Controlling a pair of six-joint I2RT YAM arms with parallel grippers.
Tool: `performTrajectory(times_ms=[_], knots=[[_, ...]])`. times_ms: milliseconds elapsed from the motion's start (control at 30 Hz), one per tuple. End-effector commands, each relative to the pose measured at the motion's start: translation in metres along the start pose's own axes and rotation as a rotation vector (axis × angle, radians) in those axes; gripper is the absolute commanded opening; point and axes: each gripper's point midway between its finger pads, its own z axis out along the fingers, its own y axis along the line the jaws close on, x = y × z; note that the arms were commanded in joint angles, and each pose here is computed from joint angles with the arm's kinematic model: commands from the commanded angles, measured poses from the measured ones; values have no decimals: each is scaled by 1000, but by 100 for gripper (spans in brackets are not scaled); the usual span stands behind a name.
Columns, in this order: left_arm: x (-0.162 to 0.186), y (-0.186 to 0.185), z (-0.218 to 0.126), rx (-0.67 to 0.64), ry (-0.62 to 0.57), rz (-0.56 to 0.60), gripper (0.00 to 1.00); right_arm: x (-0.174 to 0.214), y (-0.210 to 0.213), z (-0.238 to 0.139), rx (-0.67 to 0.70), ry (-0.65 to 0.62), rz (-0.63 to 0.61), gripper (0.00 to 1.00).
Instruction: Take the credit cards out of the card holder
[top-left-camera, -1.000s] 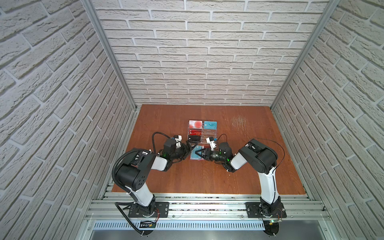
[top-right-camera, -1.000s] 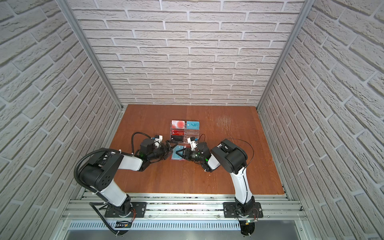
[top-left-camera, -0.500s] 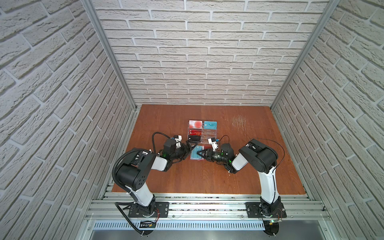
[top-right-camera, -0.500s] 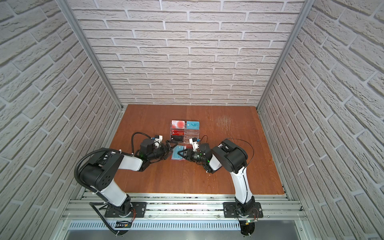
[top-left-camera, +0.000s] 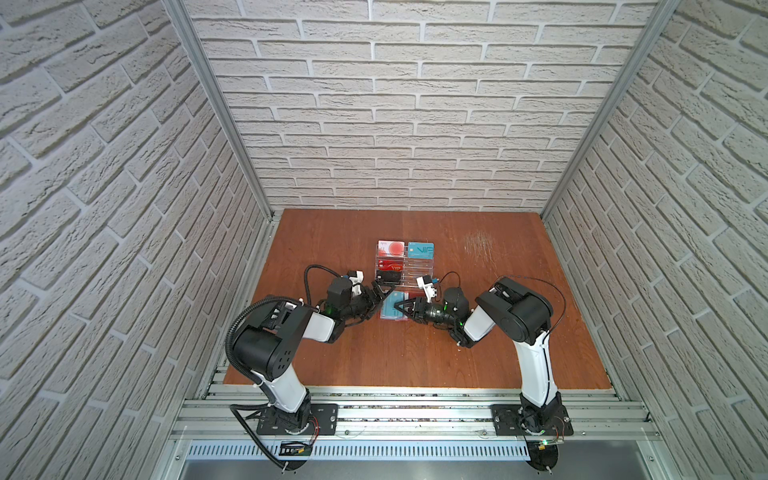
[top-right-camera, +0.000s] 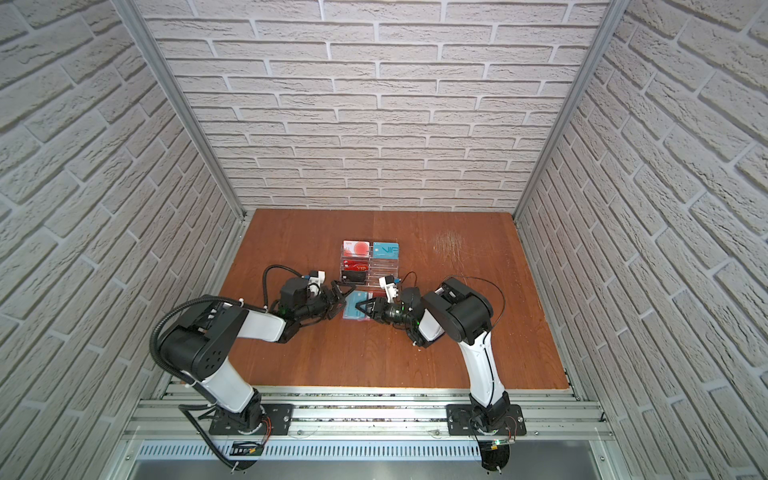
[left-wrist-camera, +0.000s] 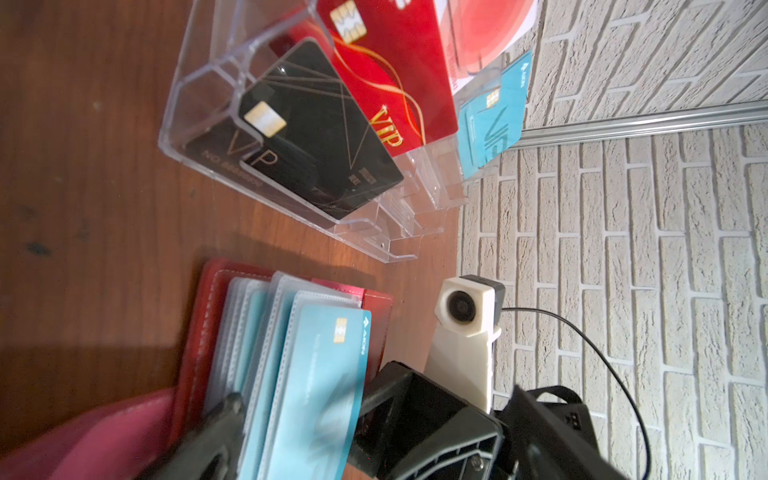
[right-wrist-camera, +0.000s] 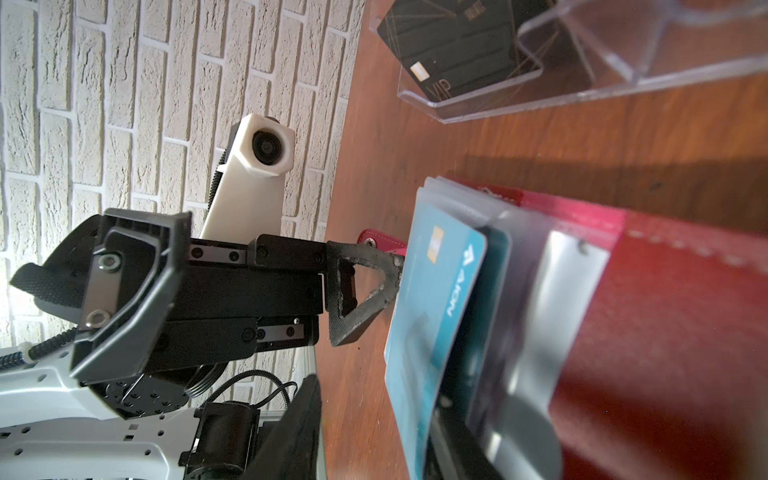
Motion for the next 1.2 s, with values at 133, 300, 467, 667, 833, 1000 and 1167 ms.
performTrajectory(times_ms=[133,300,467,667,833,1000,1167], knots=[[37,74,-8,-235,91,-146,98,-15,37,-6,-108,-25,-75,39],[38,76,-9,-236,91,-149,98,-23,42,-11,-119,-34,-81,39],[38,78,-10,-242,89,-152,98,-26,43,-15,-123,-38,-83,38],[38,79,-10,-241,87,-155,98,-26,41,-13,-125,-29,-81,38],[38,79,-10,-241,87,-154,98,-25,37,-6,-129,-6,-78,37],[38,78,-11,-240,85,-155,98,-22,33,2,-132,15,-73,38],[37,78,-11,-239,83,-156,98,-19,28,11,-133,34,-62,37]])
